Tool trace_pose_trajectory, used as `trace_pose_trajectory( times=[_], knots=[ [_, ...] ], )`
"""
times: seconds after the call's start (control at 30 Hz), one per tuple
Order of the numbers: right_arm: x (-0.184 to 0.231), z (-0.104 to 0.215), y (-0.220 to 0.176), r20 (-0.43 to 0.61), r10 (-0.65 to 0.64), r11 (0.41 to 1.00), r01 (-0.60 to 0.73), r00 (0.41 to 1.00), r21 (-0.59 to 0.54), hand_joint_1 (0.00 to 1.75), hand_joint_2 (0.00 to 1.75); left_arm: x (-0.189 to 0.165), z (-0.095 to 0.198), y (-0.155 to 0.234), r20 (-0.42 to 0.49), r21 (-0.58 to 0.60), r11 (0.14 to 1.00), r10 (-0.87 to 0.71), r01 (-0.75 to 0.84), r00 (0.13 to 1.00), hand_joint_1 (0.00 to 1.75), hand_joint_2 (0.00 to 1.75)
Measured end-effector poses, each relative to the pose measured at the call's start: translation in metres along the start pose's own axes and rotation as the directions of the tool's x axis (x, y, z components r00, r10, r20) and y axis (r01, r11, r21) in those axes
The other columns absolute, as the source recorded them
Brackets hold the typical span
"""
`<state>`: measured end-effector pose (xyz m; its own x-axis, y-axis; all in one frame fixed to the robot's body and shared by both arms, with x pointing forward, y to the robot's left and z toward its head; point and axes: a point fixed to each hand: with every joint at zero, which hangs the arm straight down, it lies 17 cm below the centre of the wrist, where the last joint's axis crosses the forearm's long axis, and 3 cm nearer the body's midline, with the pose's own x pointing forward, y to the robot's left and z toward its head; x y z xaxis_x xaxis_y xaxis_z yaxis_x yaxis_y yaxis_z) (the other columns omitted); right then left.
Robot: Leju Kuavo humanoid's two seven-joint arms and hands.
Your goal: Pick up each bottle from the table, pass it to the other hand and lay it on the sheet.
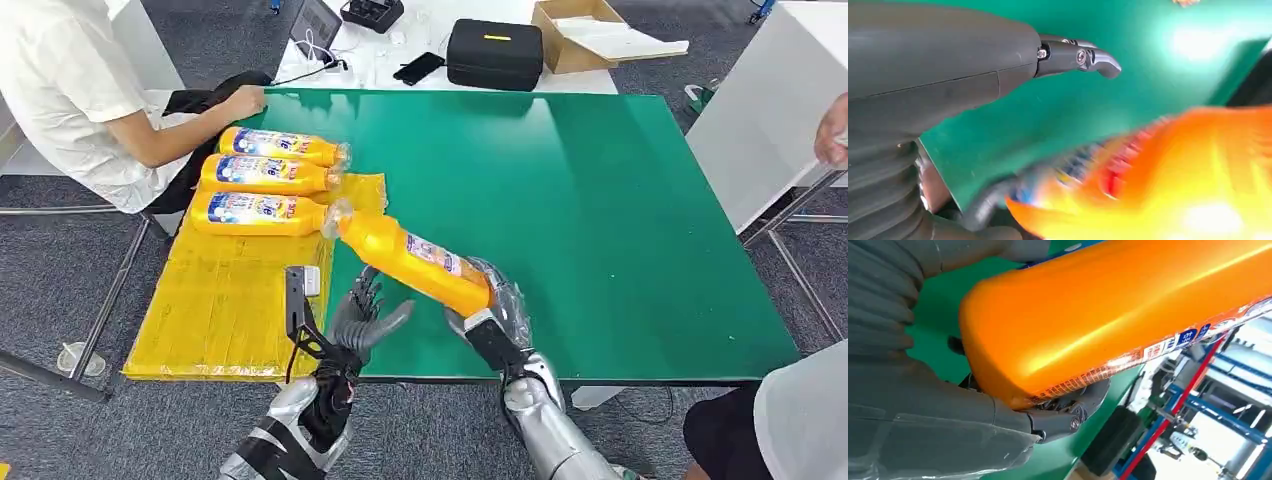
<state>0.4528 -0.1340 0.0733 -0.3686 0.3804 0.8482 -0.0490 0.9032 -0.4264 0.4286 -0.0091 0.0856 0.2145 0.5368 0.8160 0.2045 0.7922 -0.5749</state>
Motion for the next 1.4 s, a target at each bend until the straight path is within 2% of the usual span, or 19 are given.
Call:
trace_pose_trajectory(
  times=[0.2,0.33,0.73,1.03,1.07,1.1,1.13,1.4],
  knots=[
    [0.020,0.006,0.033,0.034,-0.044,0.997,0.042,0.998,0.070,1.75,1.75,0.029,-0.005,-0.007,0.057,-0.011,0.995,0.103,-0.103,0.993,0.00,1.75],
    [0.027,0.010,0.047,0.037,-0.067,0.993,0.063,0.997,0.098,1.75,1.75,0.039,-0.005,-0.013,0.061,-0.032,0.983,0.183,-0.181,0.981,0.00,1.75],
    [0.031,0.013,0.056,0.034,-0.085,0.990,0.081,0.996,0.112,1.75,1.75,0.046,0.001,-0.028,0.043,-0.111,0.959,0.266,-0.260,0.963,0.00,1.75],
    [0.033,0.014,0.060,0.041,-0.087,0.989,0.081,0.995,0.123,1.75,1.75,0.044,0.002,-0.029,0.035,-0.117,0.953,0.284,-0.279,0.958,0.02,1.75],
    [0.034,0.014,0.061,0.042,-0.088,0.989,0.082,0.995,0.125,1.75,1.75,0.043,0.002,-0.028,0.036,-0.117,0.953,0.284,-0.279,0.958,0.58,1.75],
    [0.035,0.014,0.062,0.044,-0.090,0.988,0.084,0.995,0.129,1.75,1.75,0.043,0.002,-0.028,0.039,-0.115,0.953,0.286,-0.280,0.957,1.68,1.75],
    [0.036,0.013,0.064,0.045,-0.095,0.987,0.088,0.994,0.135,1.75,1.75,0.043,0.002,-0.026,0.042,-0.114,0.953,0.286,-0.280,0.957,1.75,1.75],
    [0.043,0.013,0.074,0.028,-0.170,0.973,0.163,0.985,0.165,1.75,1.75,0.050,0.002,-0.020,0.149,-0.089,0.977,0.206,-0.195,0.967,1.75,1.75]
  ],
)
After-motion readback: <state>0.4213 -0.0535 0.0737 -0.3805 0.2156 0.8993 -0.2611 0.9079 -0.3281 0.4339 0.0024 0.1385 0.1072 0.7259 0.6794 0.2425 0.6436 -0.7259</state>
